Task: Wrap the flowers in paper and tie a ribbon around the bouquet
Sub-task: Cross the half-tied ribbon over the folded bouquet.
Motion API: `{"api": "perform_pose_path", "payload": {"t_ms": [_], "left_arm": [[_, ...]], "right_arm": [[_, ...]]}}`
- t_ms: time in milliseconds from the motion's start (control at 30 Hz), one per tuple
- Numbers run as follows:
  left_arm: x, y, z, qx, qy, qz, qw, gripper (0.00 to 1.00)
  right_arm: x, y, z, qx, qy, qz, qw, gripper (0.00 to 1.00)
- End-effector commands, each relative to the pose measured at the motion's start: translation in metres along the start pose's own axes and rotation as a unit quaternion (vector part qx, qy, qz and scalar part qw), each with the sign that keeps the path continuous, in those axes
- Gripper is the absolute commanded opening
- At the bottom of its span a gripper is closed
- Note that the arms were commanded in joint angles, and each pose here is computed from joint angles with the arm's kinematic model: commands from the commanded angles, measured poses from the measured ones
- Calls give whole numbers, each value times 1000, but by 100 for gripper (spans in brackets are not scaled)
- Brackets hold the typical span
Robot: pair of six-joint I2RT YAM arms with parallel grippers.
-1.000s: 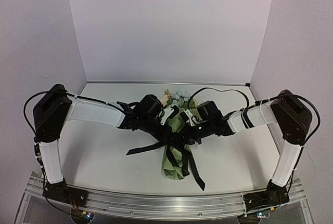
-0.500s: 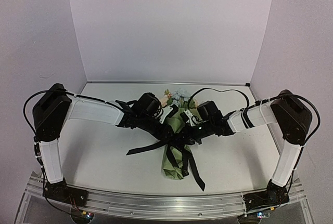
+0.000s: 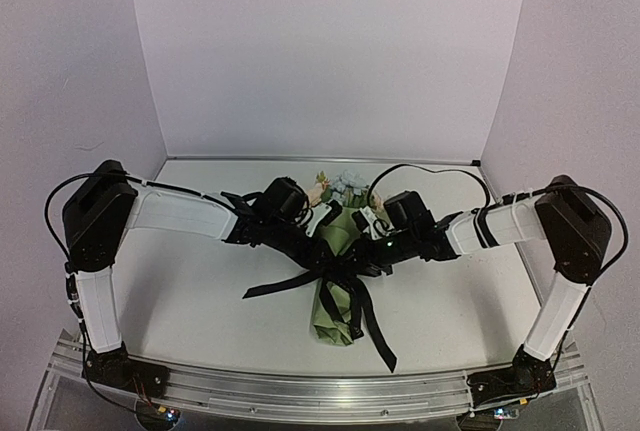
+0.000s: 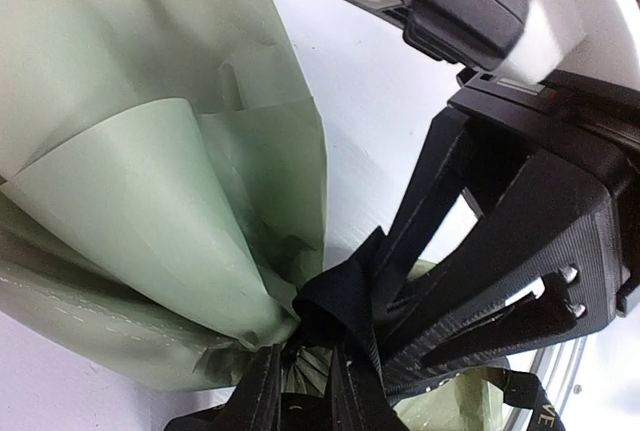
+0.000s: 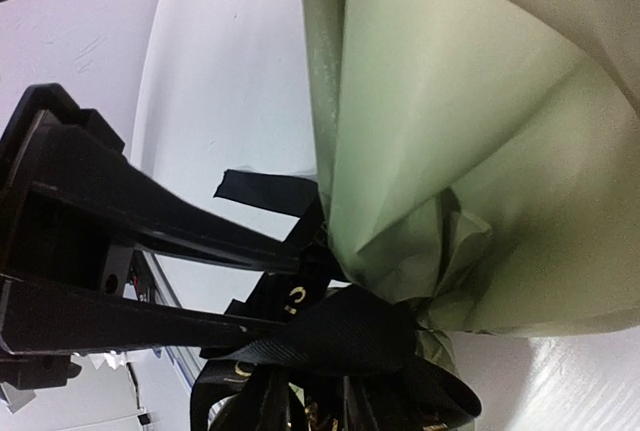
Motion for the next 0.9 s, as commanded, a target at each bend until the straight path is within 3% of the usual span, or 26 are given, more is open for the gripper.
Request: {"api": "perform_pose_path", "payload": {"t_ms": [0, 400, 467, 600, 867], "left_arm": [[9, 23, -15, -10, -27, -32, 999, 18], [9, 24, -16, -8, -34, -29, 999, 18], [9, 24, -17, -9, -35, -30, 999, 18], [8, 24, -18, -9, -40, -28, 999, 16], [7, 25, -15, -5, -40, -26, 999, 8]], "right_arm": [[9, 8, 6, 5, -8, -26, 1000, 21], [9, 7, -2, -17, -35, -34, 999, 19], [8, 6, -3, -20, -37, -33, 999, 16], [5, 8, -2, -29, -31, -28, 999, 1], [-3, 23, 10, -36, 5, -21, 999, 0]]}}
Point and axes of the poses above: each gripper's point midway between its finger pads, its own x axis back along the fingers, its own z axis along the line the jaws close on, y = z × x, the point moved 6 cm from there along x, back along the fingers, and after that the axes turned 12 degrees about x, right-handed, at the moved point
